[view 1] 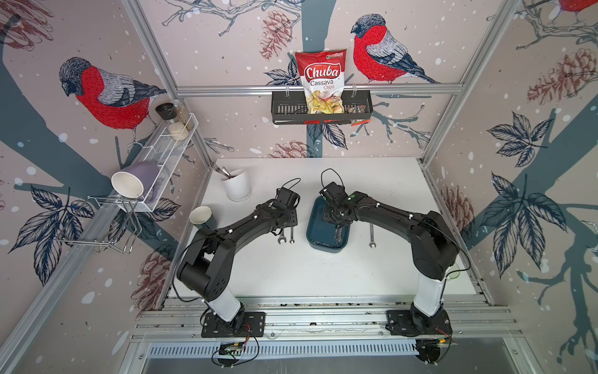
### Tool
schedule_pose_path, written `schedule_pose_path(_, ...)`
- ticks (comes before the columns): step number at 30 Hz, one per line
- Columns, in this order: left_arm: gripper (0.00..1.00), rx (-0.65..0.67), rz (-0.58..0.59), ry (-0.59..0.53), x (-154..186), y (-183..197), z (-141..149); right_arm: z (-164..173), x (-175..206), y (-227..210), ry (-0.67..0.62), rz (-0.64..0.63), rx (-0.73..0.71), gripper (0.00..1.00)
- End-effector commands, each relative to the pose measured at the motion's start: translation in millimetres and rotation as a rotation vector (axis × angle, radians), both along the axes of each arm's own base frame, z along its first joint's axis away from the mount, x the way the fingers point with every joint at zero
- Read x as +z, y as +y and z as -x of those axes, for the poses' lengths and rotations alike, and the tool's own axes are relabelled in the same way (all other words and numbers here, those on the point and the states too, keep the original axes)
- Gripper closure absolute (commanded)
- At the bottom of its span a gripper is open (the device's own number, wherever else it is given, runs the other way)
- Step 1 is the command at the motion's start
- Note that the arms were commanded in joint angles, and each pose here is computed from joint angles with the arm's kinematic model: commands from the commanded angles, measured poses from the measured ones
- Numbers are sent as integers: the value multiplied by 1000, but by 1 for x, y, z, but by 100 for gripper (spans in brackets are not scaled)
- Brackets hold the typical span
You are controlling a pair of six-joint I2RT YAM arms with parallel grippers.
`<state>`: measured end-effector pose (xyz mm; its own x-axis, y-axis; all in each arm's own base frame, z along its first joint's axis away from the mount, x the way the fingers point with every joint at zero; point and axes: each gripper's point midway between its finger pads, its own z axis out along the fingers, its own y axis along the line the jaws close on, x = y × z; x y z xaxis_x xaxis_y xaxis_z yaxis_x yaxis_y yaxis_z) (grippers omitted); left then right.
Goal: Take out the wrench from the storage box
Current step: Place the wrench at the center of the board, then adjust the wrench in the storage box.
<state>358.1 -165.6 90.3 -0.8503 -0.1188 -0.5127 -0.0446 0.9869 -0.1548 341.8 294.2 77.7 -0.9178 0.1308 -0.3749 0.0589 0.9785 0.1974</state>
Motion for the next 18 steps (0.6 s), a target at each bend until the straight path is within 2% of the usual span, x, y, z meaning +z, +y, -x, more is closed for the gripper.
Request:
schedule_pose_path(1, 59, -3, 31, -14, 14, 2, 7, 0, -15, -11, 33, 68, -62, 44)
schedule_pose_path(5, 58, -7, 50, -46, 27, 3, 8, -1, -36, -12, 82, 113, -99, 43)
schedule_pose_path(11, 57, -19, 68, -51, 29, -1, 8, 3, -61, -17, 131, 161, -131, 40)
schedule_pose_path(18, 57, -25, 68, -51, 27, -2, 9, 5, -63, -19, 132, 165, -129, 33)
